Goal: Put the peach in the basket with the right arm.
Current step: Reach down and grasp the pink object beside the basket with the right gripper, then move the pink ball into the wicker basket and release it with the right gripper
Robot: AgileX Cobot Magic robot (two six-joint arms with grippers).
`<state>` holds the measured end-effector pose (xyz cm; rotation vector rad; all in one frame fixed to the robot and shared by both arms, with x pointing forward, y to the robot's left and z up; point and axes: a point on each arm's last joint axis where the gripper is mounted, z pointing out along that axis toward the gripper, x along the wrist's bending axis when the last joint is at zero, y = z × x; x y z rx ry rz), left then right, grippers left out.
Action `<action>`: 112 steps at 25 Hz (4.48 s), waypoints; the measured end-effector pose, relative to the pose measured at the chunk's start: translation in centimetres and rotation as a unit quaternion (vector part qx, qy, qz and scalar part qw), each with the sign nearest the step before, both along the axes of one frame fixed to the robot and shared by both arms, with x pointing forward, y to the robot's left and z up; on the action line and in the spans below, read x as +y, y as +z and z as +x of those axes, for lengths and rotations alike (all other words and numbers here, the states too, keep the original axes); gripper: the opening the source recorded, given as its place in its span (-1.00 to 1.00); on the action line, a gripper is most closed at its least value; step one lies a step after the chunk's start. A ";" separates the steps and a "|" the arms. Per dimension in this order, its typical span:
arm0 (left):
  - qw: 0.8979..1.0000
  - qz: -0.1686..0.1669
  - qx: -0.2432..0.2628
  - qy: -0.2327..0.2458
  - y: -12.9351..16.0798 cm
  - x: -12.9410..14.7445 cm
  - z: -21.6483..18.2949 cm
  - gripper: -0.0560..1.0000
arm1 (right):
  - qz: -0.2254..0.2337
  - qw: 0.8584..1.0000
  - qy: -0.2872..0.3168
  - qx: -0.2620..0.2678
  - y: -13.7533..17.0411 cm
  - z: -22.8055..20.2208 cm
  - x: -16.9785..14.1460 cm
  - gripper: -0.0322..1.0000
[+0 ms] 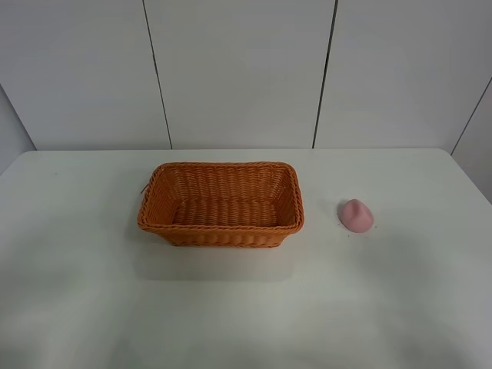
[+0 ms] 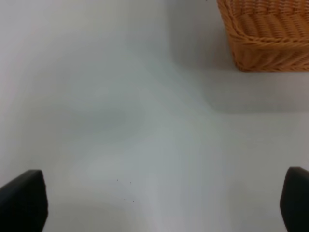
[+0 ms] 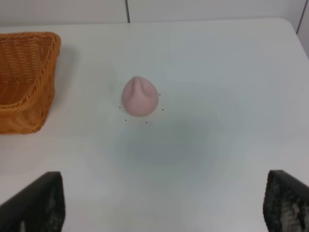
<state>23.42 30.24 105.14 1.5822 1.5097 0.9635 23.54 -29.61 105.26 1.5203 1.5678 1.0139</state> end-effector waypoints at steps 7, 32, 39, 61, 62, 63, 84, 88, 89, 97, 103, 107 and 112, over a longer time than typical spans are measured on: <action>1.000 0.000 0.000 0.000 0.0 0.0 0.0 0.98 | 0.000 1.000 0.000 0.000 0.0 0.0 0.0 0.29; 1.000 0.000 0.000 0.000 0.0 0.0 0.0 0.98 | -0.007 0.923 -0.008 0.384 -0.2 26.4 0.7 0.29; 1.000 0.000 0.000 0.000 0.0 0.0 0.0 0.98 | -0.010 0.897 -0.008 0.443 -5.2 35.9 1.0 0.29; 1.000 0.000 0.000 0.000 0.0 0.0 0.0 0.98 | -0.039 0.884 0.042 0.464 -12.4 42.4 5.2 0.29; 1.000 0.000 0.000 0.000 0.0 0.0 0.0 0.98 | -0.038 0.883 0.039 0.467 -12.9 42.5 5.2 0.29; 1.000 0.000 0.000 0.000 0.0 0.0 0.0 0.98 | -0.038 0.880 0.039 0.472 -13.5 42.5 5.2 0.29; 1.000 0.000 0.000 0.000 0.0 0.0 0.0 0.98 | -0.035 0.873 0.032 0.485 -15.1 42.9 5.2 -0.93; 1.000 0.000 0.000 0.000 0.0 0.0 0.0 0.98 | -0.037 0.880 0.034 0.472 -10.9 43.8 5.3 -0.93; 1.000 0.000 0.000 0.000 0.0 0.0 0.0 0.98 | -0.037 0.883 0.034 0.467 -9.4 44.1 5.3 -0.93; 1.000 0.000 0.000 0.000 0.0 0.0 0.0 0.98 | -0.035 0.921 0.036 0.387 -0.8 46.1 5.5 -0.93; 1.000 0.000 0.000 0.000 0.0 0.0 0.0 0.98 | -0.054 0.925 0.056 0.372 0.4 45.6 7.7 -0.93; 1.000 0.000 0.000 0.000 0.0 0.0 0.0 0.98 | -0.073 0.920 0.102 0.371 0.3 44.6 12.2 -0.93; 1.000 0.000 0.000 0.000 0.0 0.0 0.0 0.98 | -0.100 0.910 0.172 0.365 0.3 42.2 18.7 -0.93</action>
